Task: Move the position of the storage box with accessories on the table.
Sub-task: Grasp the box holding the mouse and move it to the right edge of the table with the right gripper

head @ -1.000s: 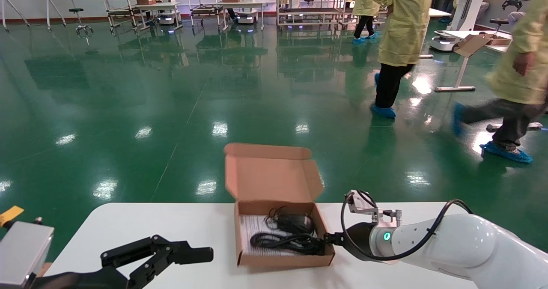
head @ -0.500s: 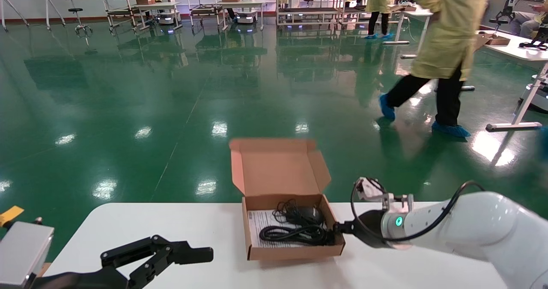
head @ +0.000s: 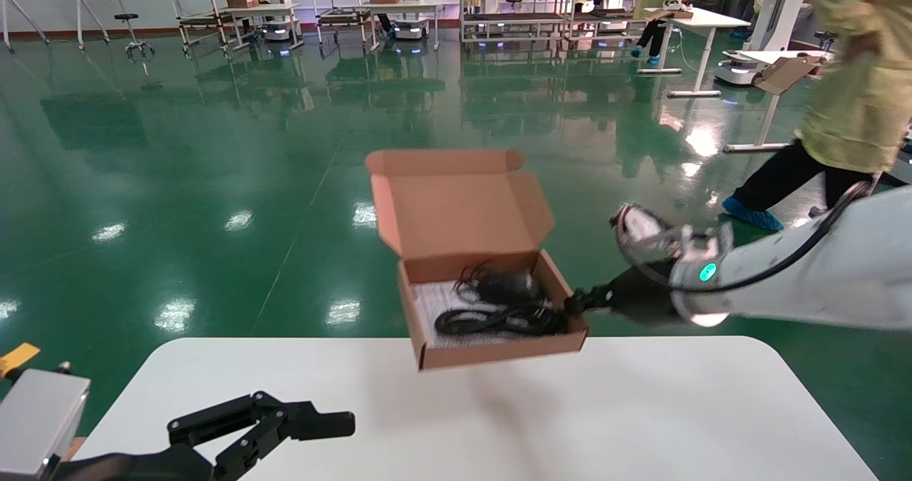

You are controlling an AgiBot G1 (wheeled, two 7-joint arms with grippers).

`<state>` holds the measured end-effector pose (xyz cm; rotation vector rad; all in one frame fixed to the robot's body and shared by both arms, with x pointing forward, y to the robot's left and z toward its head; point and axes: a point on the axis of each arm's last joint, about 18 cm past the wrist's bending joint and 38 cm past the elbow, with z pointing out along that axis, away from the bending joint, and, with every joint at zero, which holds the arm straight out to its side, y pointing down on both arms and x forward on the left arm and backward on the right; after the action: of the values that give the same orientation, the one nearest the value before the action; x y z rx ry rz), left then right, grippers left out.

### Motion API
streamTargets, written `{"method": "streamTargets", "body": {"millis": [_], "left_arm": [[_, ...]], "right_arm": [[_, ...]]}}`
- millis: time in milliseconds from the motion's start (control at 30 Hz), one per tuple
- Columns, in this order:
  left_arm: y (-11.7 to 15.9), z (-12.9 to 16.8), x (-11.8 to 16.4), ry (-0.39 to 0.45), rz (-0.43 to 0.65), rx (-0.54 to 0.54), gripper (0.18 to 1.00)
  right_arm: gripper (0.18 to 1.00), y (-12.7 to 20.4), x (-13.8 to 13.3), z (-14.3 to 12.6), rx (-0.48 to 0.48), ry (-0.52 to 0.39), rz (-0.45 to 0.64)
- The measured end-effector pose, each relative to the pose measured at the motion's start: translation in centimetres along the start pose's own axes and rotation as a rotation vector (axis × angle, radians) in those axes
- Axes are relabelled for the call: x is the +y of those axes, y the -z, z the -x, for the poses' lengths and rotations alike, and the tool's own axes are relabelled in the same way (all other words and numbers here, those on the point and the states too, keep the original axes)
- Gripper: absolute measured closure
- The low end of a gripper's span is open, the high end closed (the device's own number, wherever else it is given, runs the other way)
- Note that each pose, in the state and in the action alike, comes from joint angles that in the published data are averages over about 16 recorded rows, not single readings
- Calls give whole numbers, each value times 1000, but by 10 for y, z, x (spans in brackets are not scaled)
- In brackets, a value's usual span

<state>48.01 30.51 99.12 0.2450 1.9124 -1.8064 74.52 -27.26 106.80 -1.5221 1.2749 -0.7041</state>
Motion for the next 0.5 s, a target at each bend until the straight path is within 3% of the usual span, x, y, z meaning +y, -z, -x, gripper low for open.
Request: {"method": "streamTargets", "body": {"millis": [233, 500], "left_arm": [[0, 0, 0, 0, 0, 0, 184], [0, 0, 0, 0, 0, 0, 184]], "right_arm": [[977, 42, -24, -39, 74, 38, -28], [977, 80, -27, -100, 205, 48, -59]]}}
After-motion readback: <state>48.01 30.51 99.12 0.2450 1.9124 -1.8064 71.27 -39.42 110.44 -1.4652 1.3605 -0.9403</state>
